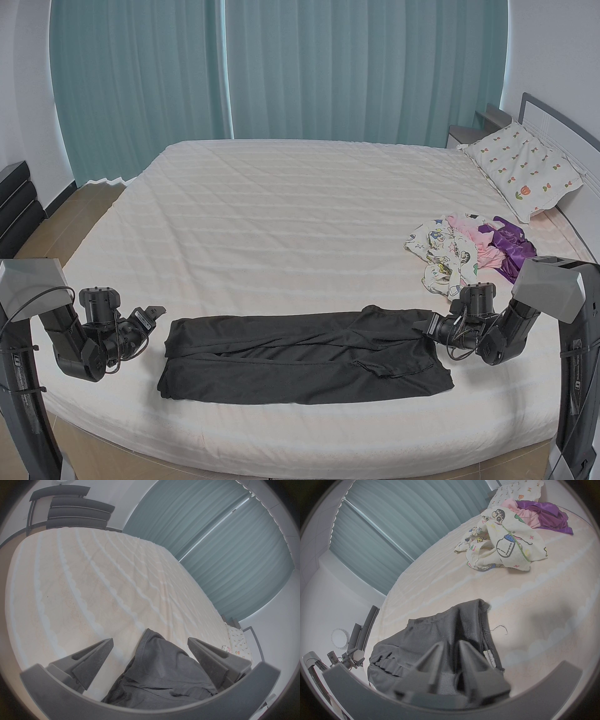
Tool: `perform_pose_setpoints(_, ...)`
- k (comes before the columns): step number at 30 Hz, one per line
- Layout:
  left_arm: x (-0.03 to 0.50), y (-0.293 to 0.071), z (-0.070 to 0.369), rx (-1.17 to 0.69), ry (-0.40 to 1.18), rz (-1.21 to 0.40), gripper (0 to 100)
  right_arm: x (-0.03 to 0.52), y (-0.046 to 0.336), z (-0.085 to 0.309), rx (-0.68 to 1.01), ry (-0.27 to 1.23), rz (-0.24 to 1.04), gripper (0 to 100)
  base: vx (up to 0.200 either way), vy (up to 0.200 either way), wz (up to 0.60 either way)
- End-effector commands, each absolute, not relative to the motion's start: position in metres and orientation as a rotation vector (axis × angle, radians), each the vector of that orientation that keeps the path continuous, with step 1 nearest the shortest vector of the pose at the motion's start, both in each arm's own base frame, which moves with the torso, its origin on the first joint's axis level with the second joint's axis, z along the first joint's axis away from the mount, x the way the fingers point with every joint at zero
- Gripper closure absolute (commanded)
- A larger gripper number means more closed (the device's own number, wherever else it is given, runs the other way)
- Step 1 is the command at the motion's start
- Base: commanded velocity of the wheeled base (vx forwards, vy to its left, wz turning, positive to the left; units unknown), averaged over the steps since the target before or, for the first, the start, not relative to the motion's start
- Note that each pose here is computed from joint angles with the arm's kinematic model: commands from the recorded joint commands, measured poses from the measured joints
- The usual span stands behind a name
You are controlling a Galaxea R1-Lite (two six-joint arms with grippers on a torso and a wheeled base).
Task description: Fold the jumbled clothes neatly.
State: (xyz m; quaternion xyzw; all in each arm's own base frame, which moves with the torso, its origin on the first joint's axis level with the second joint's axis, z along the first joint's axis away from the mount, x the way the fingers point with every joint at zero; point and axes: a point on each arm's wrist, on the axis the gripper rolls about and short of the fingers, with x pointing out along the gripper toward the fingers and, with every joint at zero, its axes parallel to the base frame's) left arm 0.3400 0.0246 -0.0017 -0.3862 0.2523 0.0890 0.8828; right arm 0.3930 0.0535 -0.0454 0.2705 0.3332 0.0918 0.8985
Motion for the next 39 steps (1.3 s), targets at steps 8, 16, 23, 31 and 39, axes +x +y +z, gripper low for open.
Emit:
perform_pose_setpoints(8, 0.384, -0.002, -0.013, -0.721, 0.616, 0.115, 0, 0.382, 0.053, -0.035, 0.563, 0.686, 0.193, 0, 0.000, 0.000, 0.00)
perform_pose_setpoints(16, 0.395, -0.015, -0.035, -0.628, 0.660, 0.073, 0, 0.377, 0.046, -0.039, 0.578, 0.684, 0.173, 0, 0.000, 0.000, 0.00)
perform_pose_setpoints(23, 0.401, -0.016, -0.033, -0.613, 0.661, 0.071, 0, 0.378, 0.048, -0.040, 0.577, 0.685, 0.180, 0, 0.000, 0.000, 0.00)
perform_pose_setpoints(31, 0.402, -0.013, -0.034, -0.558, 0.648, 0.106, 0, 0.378, 0.048, -0.039, 0.577, 0.683, 0.180, 0, 0.000, 0.000, 0.00)
perform_pose_setpoints(39, 0.409, -0.012, -0.043, -0.559, 0.654, 0.114, 100, 0.378, 0.050, -0.039, 0.575, 0.681, 0.185, 0, 0.000, 0.000, 0.00)
